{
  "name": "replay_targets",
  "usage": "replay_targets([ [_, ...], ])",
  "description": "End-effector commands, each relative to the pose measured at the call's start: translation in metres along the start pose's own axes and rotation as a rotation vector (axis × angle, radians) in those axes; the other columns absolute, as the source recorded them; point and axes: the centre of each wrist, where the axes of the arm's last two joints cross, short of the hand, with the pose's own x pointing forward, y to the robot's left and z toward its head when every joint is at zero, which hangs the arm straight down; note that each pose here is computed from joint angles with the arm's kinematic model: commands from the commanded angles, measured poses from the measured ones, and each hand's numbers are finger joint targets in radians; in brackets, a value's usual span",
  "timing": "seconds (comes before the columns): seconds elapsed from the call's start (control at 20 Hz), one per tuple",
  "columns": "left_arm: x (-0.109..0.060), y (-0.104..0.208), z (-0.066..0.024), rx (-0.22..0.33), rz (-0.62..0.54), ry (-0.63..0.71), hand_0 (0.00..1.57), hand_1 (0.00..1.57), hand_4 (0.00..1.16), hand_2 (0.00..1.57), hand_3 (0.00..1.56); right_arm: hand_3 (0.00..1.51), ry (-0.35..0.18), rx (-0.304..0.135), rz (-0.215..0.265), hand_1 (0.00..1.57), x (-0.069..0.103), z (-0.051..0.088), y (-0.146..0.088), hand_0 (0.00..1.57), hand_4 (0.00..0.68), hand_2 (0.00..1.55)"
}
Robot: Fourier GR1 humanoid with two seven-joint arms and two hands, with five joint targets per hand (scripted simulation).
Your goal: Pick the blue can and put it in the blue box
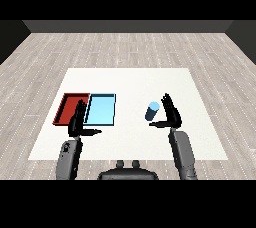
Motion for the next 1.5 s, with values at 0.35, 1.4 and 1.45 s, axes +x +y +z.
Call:
replay_targets([
  [0.35,0.004,0.011,0.0185,-0.001,-0.004,-0.003,0.0,0.0,0.0,0.0,0.0,0.0,0.045,-0.089,-0.006,0.0,0.0,-0.015,-0.017,0.0,0.0,0.0],
  [1.4,-0.005,0.018,-0.0005,0.016,0.044,-0.017,0.0,0.0,0.0,0.0,0.0,0.0,0.141,-0.094,-0.067,0.0,-0.057,-0.061,-0.001,0.0,0.0,0.0],
  [1.45,0.01,0.008,-0.0163,0.001,0.039,0.001,0.0,0.0,0.0,0.0,0.0,0.0,0.14,-0.1,-0.105,0.0,-0.075,-0.035,0.008,0.0,0.0,0.0],
])
